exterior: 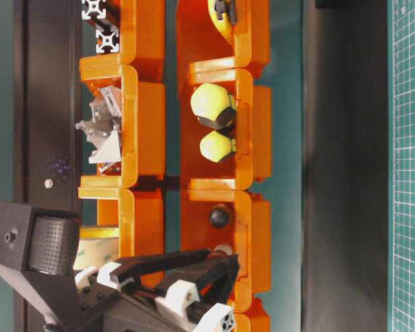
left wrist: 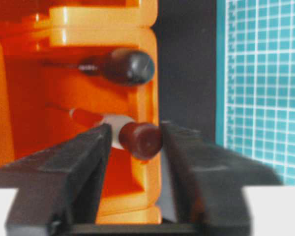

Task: Pick red screwdriver from container rack with left arm.
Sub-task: 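Close the left gripper on the red screwdriver's dark red cap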

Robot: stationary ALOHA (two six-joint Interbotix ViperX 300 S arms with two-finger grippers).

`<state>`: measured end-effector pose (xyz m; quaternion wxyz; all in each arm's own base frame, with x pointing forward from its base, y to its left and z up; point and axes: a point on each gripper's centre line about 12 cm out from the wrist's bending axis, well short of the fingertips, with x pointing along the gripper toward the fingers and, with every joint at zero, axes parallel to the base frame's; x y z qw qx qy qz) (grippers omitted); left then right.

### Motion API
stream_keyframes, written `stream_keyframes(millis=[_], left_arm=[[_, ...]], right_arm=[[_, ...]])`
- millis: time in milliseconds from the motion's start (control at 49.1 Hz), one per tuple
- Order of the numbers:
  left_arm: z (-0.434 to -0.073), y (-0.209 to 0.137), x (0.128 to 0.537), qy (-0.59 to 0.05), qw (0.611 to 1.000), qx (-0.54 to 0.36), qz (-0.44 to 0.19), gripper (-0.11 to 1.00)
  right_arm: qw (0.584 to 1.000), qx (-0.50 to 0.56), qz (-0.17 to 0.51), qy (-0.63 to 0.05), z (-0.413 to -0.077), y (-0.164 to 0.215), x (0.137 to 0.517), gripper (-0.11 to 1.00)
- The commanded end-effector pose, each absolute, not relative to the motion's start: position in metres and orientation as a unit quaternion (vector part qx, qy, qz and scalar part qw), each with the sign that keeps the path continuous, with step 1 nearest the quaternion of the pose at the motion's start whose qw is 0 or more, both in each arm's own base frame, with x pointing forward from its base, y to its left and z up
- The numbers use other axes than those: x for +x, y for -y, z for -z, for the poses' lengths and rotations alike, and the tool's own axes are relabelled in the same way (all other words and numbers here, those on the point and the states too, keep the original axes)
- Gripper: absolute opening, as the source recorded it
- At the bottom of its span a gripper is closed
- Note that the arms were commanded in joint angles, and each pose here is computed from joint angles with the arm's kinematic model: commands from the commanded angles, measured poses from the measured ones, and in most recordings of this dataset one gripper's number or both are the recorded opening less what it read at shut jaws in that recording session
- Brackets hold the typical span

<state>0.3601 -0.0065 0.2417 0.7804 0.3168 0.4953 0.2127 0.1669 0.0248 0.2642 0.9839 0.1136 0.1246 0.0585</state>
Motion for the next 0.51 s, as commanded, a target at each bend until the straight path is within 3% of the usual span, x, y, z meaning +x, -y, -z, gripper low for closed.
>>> stream_keyframes(millis=[0, 265, 489], left_arm=[[-0.255, 0.008, 0.359, -0.486, 0.786, 0.313, -0.221, 0.31], [-0.267, 0.025, 0.357, -0.480, 0.786, 0.320, -0.223, 0.31], [-0.313, 0.056, 0.357, -0.454, 0.800, 0.310, -0.238, 0.27]], right_arm=[[0.985, 0.117, -0.060, -0.114, -0.271, -0.025, 0.168, 0.00], [0.985, 0.117, -0.061, -0.107, -0.274, -0.025, 0.167, 0.00], [0.986, 0.116, -0.061, -0.107, -0.274, -0.025, 0.166, 0.00]])
